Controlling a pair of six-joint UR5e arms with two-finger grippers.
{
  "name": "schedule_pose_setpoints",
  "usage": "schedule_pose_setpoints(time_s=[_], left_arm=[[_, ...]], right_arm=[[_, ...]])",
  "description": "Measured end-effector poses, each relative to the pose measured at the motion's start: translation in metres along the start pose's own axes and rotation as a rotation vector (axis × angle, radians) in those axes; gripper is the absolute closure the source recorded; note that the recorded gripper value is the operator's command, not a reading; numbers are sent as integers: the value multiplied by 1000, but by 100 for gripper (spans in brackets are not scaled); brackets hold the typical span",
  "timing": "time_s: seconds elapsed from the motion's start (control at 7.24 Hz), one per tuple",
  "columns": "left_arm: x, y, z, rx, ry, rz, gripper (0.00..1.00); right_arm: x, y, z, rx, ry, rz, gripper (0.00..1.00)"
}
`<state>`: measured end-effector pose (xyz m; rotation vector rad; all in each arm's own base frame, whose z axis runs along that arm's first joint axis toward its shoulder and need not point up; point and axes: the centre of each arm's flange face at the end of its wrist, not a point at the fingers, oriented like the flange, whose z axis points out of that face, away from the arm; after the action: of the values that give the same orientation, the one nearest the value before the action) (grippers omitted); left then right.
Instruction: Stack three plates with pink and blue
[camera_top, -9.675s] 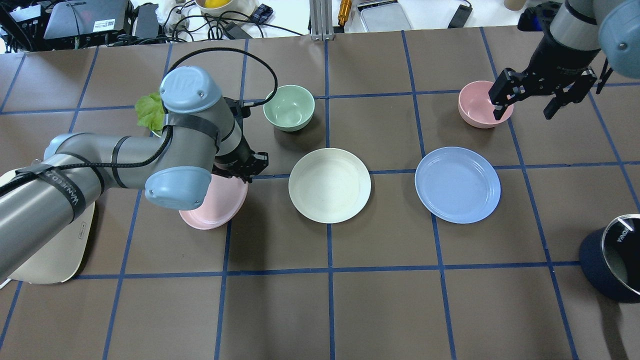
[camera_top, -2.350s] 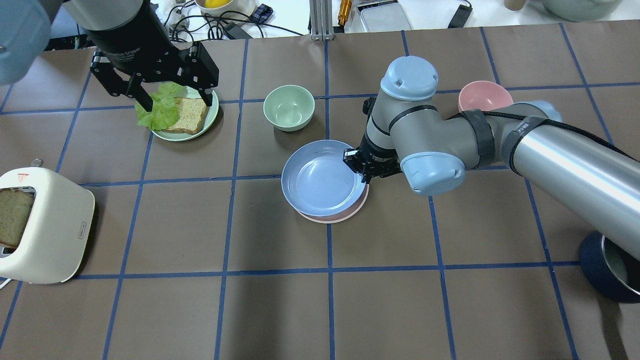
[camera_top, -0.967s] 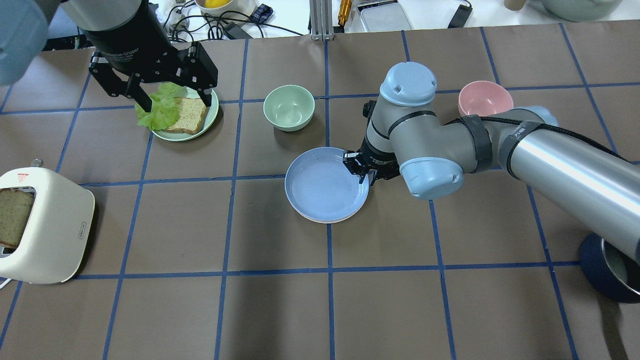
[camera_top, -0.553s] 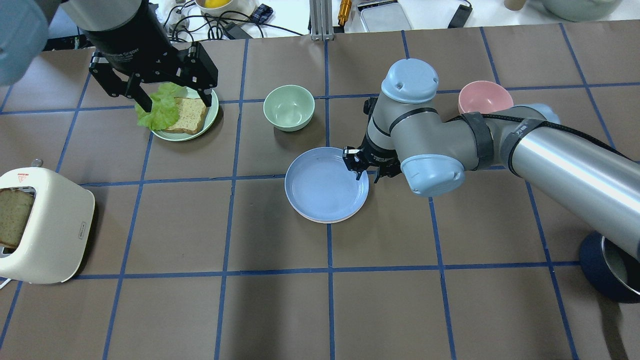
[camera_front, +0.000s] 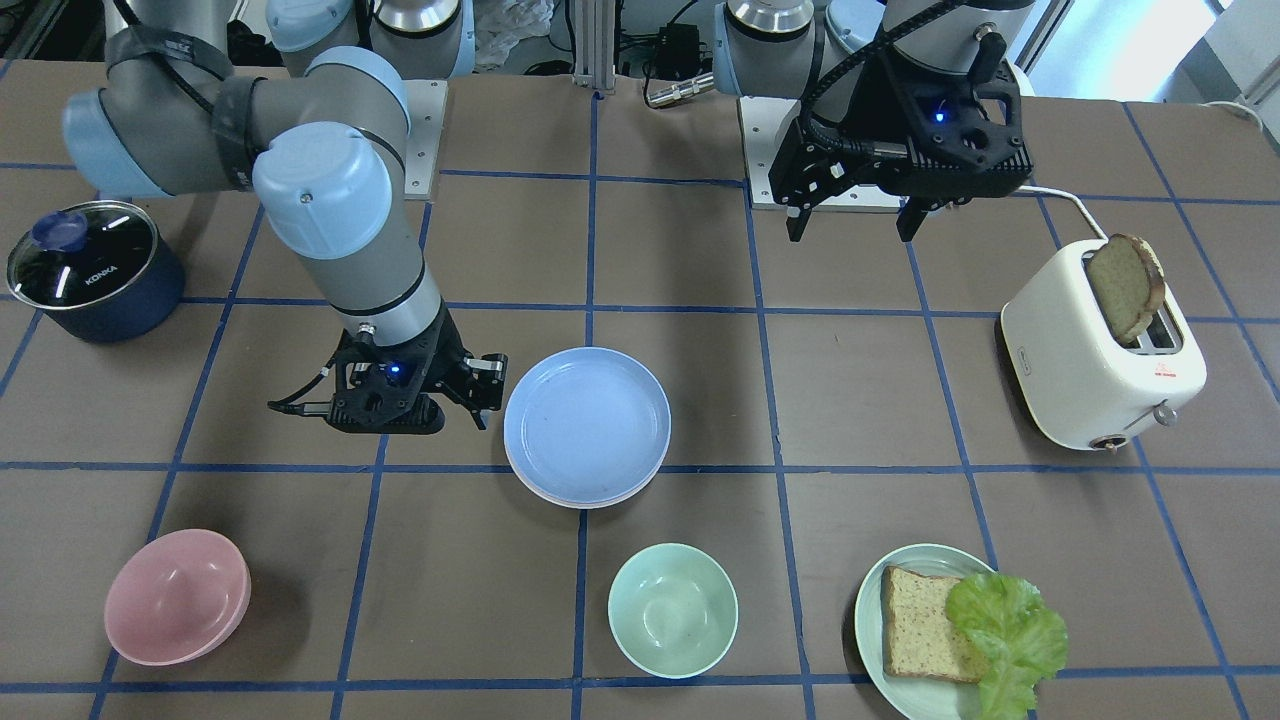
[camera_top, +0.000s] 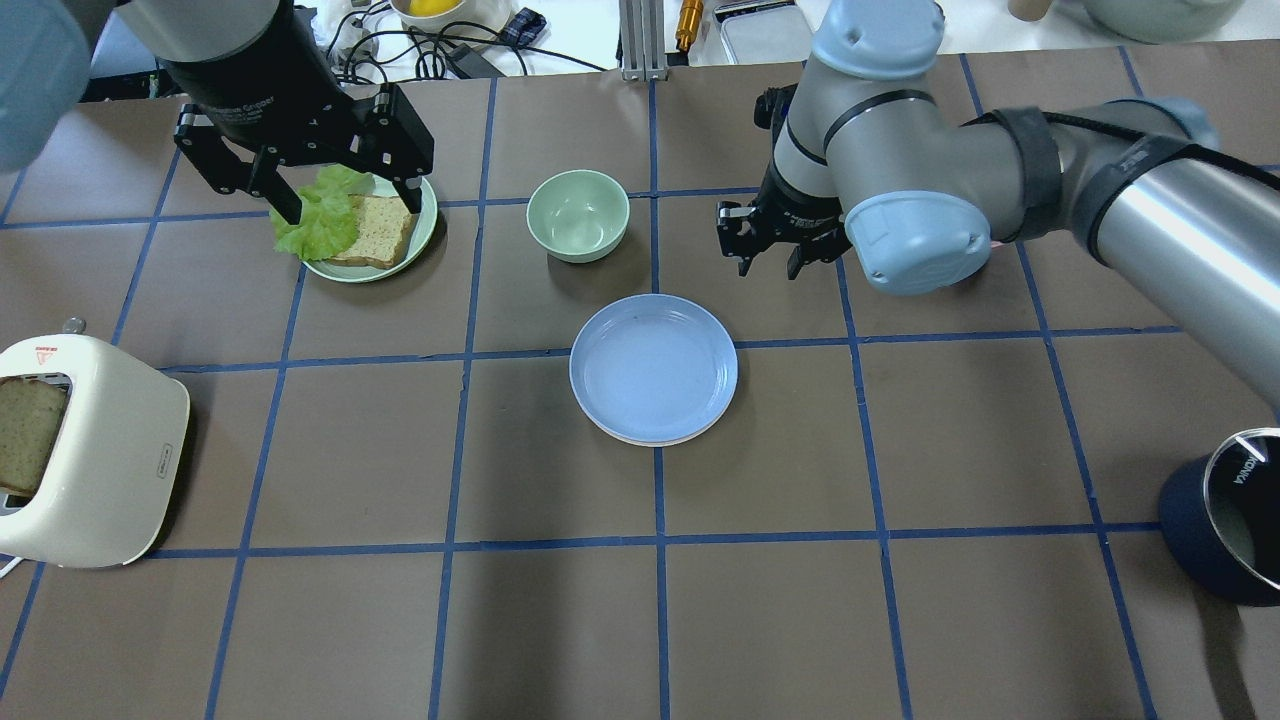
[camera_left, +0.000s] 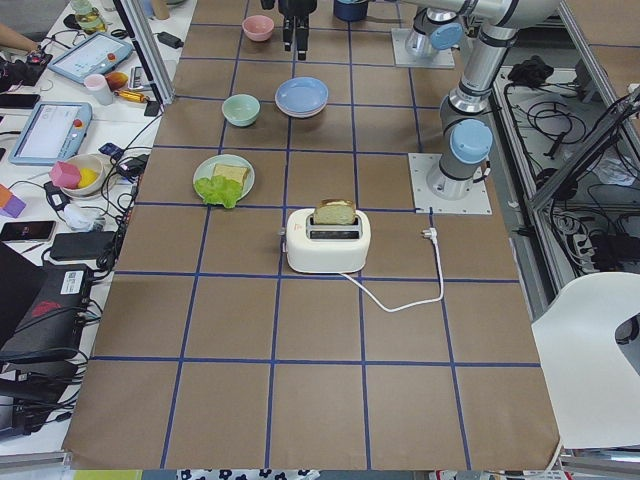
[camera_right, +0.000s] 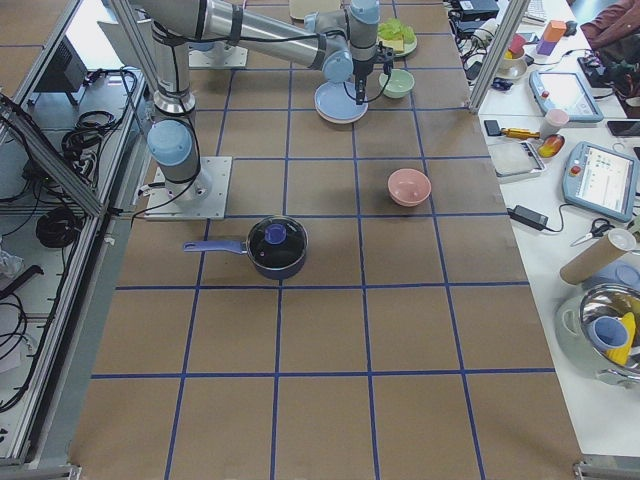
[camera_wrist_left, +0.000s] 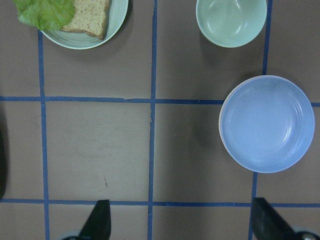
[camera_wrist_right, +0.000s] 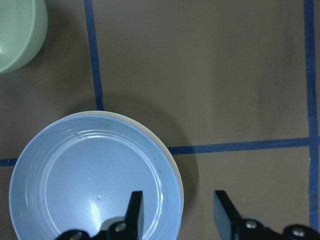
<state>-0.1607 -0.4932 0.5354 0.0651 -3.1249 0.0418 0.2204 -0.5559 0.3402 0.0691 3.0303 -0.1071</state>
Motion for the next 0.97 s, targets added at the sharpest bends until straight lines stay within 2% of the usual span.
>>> schedule_pose_setpoints(time_s=[0.28,0.69,0.97], left_arm=[[0,0,0,-1,0,0,0],[0,0,0,0,1,0,0],[0,0,1,-1,0,0,0]], right_arm=[[12,-9,-27,17,20,-21,36],[16,-2,-54,30,36,-38,34],[23,7,-75,44,75,-54,31]])
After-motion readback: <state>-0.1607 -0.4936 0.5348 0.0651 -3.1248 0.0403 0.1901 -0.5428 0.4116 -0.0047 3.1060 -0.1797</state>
